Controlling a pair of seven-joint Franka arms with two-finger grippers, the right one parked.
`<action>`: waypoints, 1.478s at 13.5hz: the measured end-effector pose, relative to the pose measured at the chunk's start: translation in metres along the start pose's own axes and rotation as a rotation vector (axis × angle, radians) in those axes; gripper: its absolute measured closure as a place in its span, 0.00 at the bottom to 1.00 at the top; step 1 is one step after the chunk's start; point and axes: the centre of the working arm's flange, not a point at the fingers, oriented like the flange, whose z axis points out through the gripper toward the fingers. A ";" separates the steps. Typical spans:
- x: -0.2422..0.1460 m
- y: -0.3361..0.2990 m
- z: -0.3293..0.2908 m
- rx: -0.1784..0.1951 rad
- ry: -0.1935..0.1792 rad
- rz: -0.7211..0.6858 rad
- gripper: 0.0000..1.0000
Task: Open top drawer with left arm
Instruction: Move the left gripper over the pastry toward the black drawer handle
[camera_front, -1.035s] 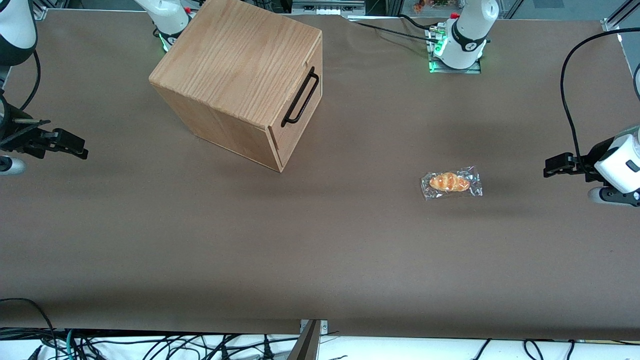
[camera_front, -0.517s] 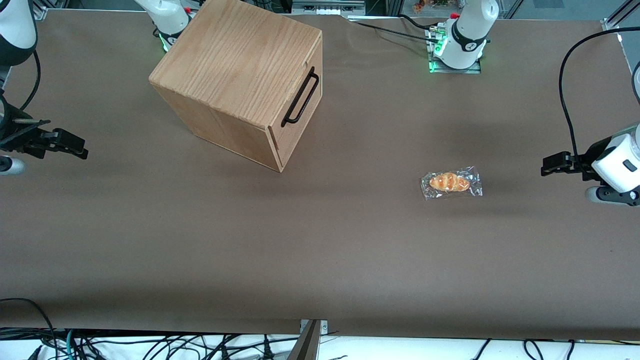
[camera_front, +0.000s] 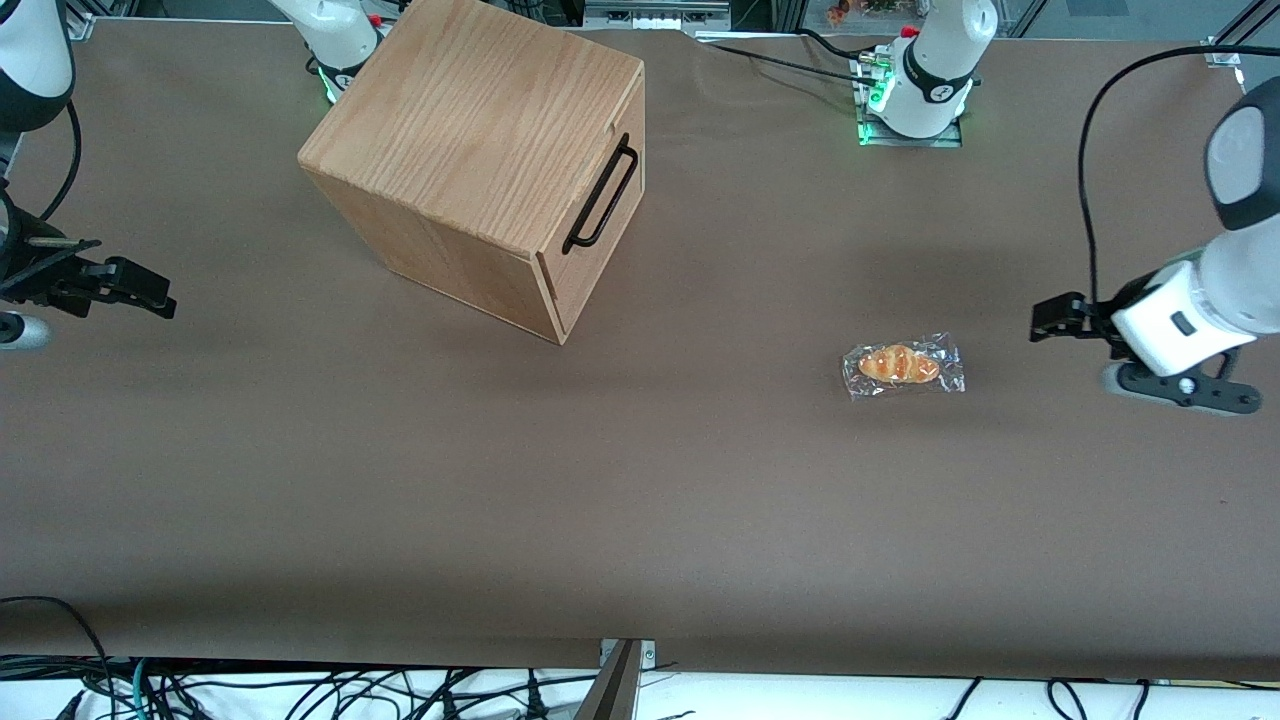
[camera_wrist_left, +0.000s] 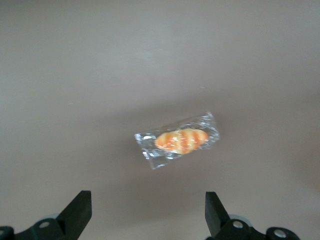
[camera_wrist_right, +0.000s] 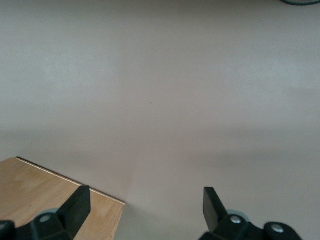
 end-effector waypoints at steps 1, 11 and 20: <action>0.002 0.019 0.000 -0.006 -0.003 0.033 0.00; 0.007 0.174 0.022 -0.147 -0.063 0.122 0.00; -0.025 0.347 0.045 -0.126 -0.090 -0.034 0.00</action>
